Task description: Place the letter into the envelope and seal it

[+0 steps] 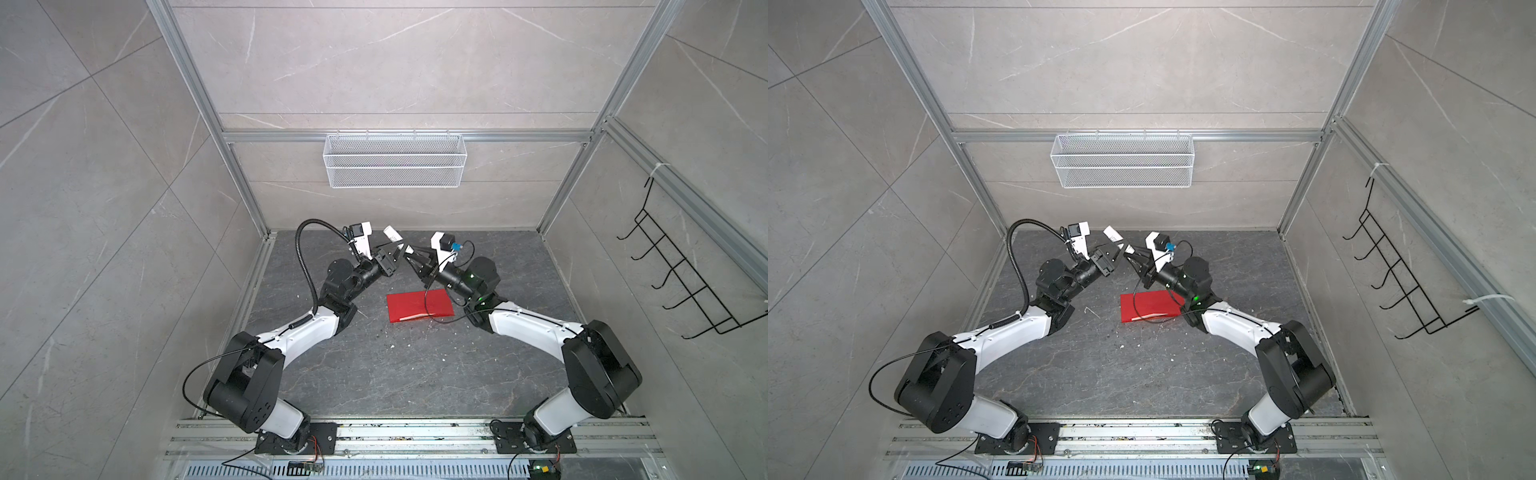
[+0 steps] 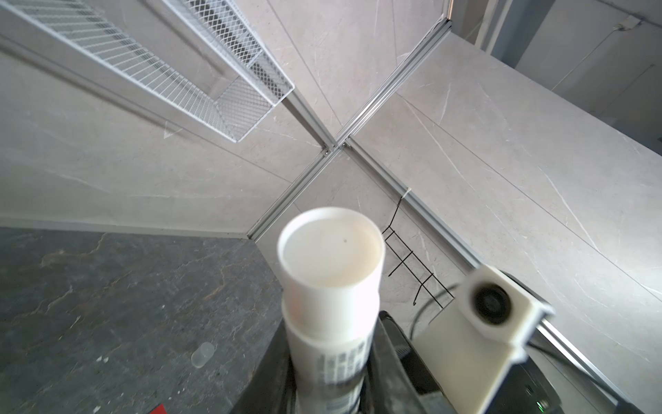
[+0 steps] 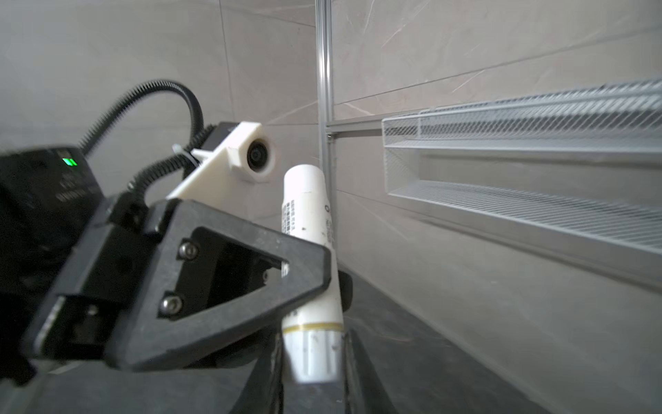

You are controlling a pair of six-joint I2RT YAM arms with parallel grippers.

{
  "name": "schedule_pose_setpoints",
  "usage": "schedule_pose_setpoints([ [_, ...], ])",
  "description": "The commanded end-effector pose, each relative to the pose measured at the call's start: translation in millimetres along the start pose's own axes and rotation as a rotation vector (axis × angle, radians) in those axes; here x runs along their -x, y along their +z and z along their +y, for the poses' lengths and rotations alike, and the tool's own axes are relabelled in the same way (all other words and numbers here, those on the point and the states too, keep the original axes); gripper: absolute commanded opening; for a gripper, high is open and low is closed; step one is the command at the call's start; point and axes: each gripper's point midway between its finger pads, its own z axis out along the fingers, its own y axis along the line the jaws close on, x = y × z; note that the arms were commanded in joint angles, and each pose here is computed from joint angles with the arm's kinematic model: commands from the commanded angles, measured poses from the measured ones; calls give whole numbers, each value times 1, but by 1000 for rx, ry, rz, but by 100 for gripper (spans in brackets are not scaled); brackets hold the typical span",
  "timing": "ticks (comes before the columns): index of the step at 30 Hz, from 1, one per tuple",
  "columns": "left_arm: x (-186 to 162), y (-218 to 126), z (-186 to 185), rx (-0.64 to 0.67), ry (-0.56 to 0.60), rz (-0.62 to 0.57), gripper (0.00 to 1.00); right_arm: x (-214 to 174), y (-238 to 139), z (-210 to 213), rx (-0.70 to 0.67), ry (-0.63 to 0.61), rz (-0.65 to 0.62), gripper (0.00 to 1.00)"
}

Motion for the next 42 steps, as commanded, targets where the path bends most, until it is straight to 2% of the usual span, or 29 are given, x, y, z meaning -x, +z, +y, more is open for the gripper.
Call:
schedule_pose_setpoints([
  [1,-2,0,-31,-137,96,35,0,54,-5,-16,139,380,-101,0],
  [5,-1,0,-35,-164,105,30,0,61,-1,-15,266,545,-113,0],
  [7,-1,0,-36,-167,104,33,0,60,0,-16,299,584,-112,0],
  [10,-1,1,-35,-160,96,37,0,58,0,-17,295,576,-112,0],
  [13,0,3,-30,-134,75,34,0,53,-2,-17,246,498,-90,1],
  [14,1,3,-29,-124,67,28,0,51,-3,-17,221,444,-81,8],
  [17,4,4,-24,-94,34,12,0,46,-12,-19,109,266,-77,45],
  [19,9,3,-24,-88,24,-8,0,41,-22,-27,-31,110,-82,66],
  [21,11,3,-24,-87,19,-22,0,37,-34,-32,-154,-62,-81,76],
  [23,12,3,-25,-88,15,-25,0,35,-41,-27,-231,-228,-76,79],
  [26,13,4,-26,-90,6,-24,0,29,-44,-15,-291,-437,-58,81],
  [29,14,5,-27,-93,1,-26,0,22,-39,-1,-304,-561,-50,80],
  [36,14,5,-27,-93,-4,-24,0,11,-25,5,-329,-640,-26,72],
  [42,14,6,-25,-90,-10,-23,0,12,-18,4,-355,-653,-29,56],
])
